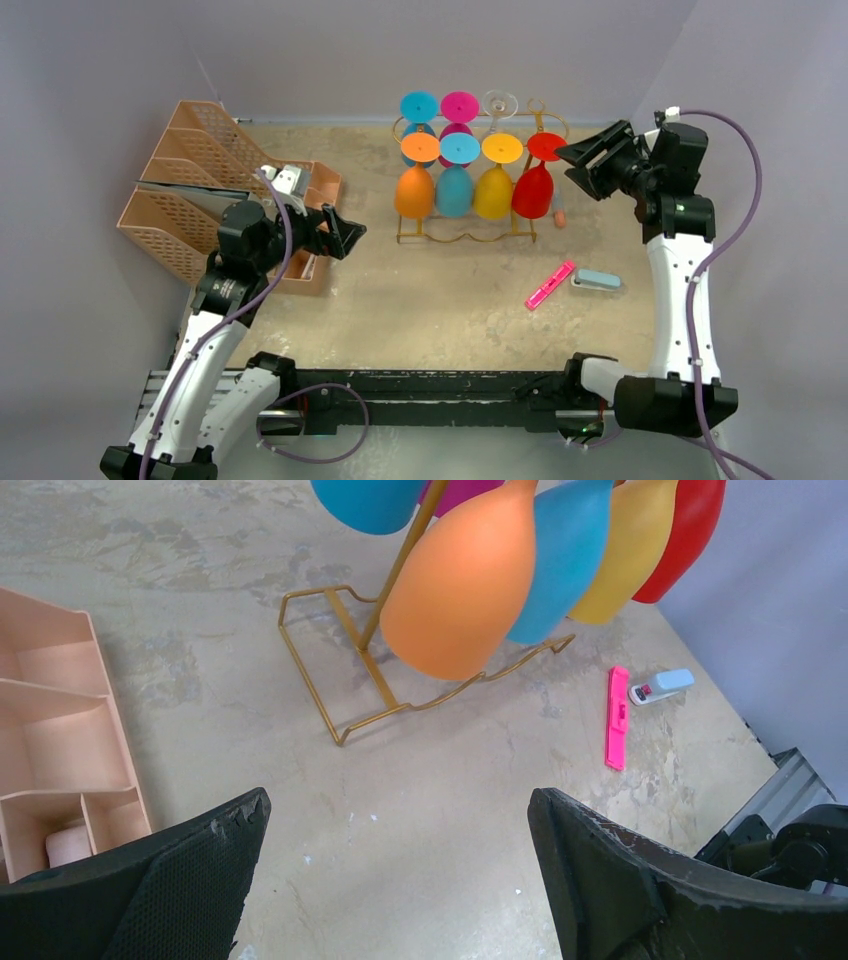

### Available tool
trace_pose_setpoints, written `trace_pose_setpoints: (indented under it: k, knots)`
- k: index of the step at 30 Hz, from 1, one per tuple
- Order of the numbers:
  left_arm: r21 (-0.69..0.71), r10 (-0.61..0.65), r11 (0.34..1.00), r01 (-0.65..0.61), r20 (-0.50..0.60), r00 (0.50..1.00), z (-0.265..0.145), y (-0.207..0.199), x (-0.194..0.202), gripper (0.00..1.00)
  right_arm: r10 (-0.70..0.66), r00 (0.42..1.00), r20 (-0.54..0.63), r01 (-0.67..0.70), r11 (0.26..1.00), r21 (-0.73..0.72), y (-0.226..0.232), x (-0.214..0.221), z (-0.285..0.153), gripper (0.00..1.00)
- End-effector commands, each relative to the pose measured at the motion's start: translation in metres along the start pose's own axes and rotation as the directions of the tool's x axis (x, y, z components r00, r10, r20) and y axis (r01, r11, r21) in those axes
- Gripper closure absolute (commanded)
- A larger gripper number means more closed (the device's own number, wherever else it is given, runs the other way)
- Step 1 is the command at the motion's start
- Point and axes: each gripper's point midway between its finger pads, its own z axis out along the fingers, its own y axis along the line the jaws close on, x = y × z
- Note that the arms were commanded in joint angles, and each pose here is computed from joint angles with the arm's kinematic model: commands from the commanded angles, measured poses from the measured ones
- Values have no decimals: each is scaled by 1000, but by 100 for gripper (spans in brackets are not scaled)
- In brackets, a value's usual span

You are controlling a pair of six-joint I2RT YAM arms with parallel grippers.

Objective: Take the wine glass off the wine glass rack
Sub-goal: Move the wine rack to the center of the board, then pick up the wine glass from the wine rack.

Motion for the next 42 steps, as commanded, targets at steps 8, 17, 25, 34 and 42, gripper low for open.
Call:
trace_pose_setpoints:
  k: [8,17,25,34,42]
  knots:
    - [1,28,1000,-28,33,999,-10,-8,-20,0,46,999,15,-44,994,-104,26,-24,20,58]
    - [1,32,999,-33,22,999,-11,-8,-16,0,23,999,33,-21,996,-83,24,-24,13,73]
    - [6,27,1000,-27,14,1000,-9,-8,-14,0,40,999,12,-39,996,-85,23,-21,15,86]
    - [14,17,1000,-17,3,1000,-6,-8,-13,0,89,996,4,-88,992,-93,22,-21,19,75]
    - [81,6,997,-6,3,1000,-2,-18,-12,0,134,991,1,-133,985,-109,21,-23,28,76]
